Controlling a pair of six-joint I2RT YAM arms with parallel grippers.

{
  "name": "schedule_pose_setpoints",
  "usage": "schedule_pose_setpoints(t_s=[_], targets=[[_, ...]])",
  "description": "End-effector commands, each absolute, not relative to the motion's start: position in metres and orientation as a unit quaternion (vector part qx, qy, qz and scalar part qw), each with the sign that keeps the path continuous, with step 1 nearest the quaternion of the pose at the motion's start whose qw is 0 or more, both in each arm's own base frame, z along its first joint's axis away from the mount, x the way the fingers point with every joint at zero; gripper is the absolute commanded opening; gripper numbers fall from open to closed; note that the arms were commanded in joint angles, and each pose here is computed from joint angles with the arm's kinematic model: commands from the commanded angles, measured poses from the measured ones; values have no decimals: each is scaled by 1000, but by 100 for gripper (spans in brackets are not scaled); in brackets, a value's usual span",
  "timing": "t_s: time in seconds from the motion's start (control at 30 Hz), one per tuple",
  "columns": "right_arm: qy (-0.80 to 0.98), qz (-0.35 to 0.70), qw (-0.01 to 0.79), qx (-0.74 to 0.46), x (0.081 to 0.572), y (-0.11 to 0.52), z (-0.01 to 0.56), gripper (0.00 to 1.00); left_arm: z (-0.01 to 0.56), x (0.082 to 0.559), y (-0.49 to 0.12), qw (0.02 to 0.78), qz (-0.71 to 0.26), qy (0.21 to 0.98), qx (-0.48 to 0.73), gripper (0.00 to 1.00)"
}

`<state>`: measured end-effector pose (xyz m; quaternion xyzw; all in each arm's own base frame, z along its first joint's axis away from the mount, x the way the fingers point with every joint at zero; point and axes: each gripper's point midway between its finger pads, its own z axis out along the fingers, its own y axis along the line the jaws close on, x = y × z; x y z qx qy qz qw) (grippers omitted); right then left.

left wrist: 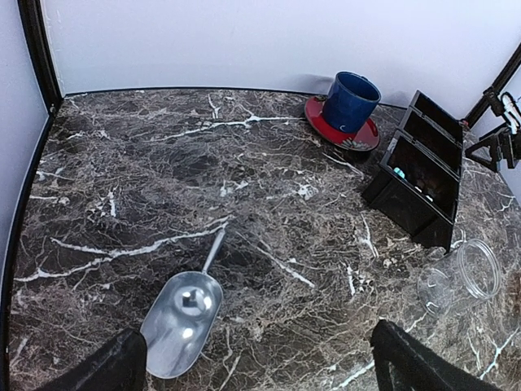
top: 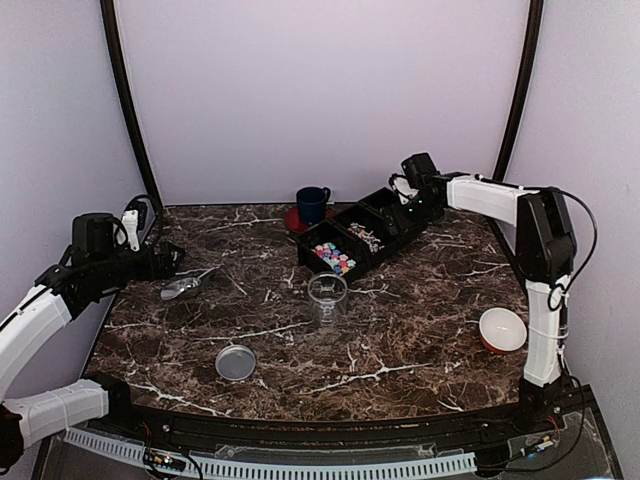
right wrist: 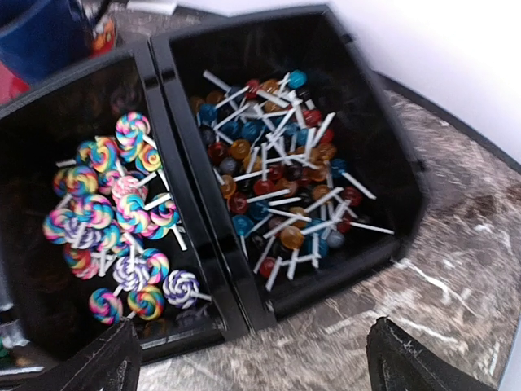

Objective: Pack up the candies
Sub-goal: Move the plate to the center of the board.

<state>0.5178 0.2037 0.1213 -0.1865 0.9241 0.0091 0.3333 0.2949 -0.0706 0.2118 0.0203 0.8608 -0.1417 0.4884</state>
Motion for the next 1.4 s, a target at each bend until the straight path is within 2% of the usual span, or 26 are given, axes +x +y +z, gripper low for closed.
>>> schedule_pose_setpoints(t_s=[0.0, 0.13, 0.37, 0.63, 0.77, 1.0, 1.1, 1.37], targets=[[916, 12, 334, -222, 531, 215, 111, 94, 209, 293, -72, 481, -147, 864, 26, 99], [914, 18, 337, -227, 541, 220, 100, 89, 210, 294, -72, 481, -148, 864, 25, 99], [908, 49, 344, -235, 548, 234, 90, 72, 209, 294, -73, 479, -149, 865, 26, 99], [904, 92, 340, -244, 535, 246, 85, 57, 208, 294, -73, 479, -150, 865, 25, 99], [902, 115, 337, -245, 524, 251, 85, 47, 209, 294, -74, 479, -150, 864, 26, 99], [896, 125, 333, -265, 501, 271, 83, 41, 210, 293, -73, 482, -150, 863, 26, 99], [894, 122, 330, -278, 490, 280, 81, 31, 211, 293, -73, 483, -149, 862, 27, 99], [885, 121, 328, -307, 463, 306, 79, 27, 213, 291, -72, 488, -146, 860, 28, 99]])
